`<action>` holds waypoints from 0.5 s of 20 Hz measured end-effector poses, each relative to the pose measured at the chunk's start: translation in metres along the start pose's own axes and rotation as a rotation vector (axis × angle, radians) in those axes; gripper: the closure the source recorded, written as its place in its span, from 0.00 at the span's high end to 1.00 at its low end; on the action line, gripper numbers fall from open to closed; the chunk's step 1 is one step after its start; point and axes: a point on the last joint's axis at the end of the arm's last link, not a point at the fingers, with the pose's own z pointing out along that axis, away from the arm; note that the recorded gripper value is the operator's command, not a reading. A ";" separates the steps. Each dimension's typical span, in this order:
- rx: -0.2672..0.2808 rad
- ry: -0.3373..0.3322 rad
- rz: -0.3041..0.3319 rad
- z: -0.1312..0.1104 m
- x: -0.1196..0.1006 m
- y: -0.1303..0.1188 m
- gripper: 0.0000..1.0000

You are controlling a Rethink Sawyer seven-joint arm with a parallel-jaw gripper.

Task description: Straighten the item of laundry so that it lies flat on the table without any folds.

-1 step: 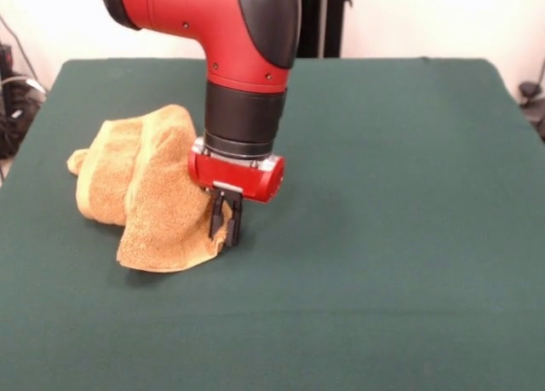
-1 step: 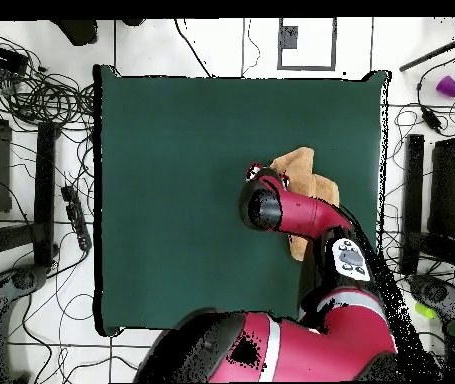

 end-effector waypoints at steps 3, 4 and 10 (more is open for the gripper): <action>0.006 -0.001 0.010 0.001 -0.001 0.003 0.00; 0.015 -0.004 0.016 0.002 -0.002 0.006 0.00; 0.030 -0.027 0.053 0.009 -0.016 0.019 0.00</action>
